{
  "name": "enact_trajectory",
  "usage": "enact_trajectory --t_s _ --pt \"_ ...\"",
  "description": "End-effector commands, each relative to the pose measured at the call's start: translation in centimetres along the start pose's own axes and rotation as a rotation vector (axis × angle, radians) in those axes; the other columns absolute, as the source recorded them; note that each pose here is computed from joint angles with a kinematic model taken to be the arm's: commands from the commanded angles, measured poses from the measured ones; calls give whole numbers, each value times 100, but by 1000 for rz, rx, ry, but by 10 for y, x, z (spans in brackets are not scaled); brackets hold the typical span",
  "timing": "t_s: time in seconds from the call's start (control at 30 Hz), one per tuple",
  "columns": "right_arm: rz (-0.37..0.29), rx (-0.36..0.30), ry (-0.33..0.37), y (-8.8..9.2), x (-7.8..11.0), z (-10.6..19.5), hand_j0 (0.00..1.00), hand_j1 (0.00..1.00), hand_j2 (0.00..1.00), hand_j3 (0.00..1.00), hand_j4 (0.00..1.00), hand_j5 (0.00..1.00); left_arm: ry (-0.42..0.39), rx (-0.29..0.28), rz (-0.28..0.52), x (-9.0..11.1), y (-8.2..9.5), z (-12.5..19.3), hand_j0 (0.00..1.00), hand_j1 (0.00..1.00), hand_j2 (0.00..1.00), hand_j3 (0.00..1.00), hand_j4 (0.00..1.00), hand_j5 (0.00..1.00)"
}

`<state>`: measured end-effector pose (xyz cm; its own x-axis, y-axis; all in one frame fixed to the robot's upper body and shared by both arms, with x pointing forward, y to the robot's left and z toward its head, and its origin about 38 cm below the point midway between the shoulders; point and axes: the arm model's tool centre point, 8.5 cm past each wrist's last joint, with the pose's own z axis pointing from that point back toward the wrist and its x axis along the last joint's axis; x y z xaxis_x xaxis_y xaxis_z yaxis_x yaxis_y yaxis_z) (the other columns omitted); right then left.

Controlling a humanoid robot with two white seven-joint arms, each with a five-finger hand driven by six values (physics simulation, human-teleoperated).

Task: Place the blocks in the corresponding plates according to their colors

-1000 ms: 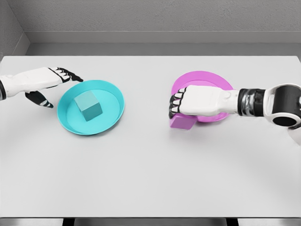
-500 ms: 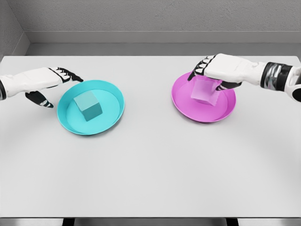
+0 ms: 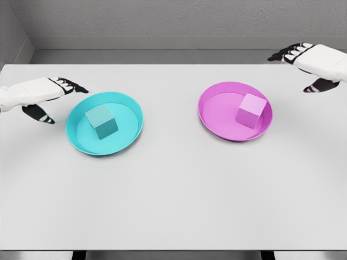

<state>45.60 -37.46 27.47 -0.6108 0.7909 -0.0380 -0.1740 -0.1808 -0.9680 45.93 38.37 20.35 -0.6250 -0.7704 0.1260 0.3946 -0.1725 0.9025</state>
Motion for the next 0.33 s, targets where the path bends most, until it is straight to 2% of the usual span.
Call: enact_trajectory --t_s 0.0,0.07,0.3 --pt "-2 -11 13 -4 -4 5 100 100 100 100 100 100 28 -1 29 -10 -4 5 100 100 100 100 100 100" --pt "-1 -7 17 -3 -5 5 100 100 100 100 100 100 76 -13 64 -25 -14 12 100 100 100 100 100 100" --pt "13 10 26 0 -5 6 100 100 100 100 100 100 80 -6 72 -27 -14 13 100 100 100 100 100 100"
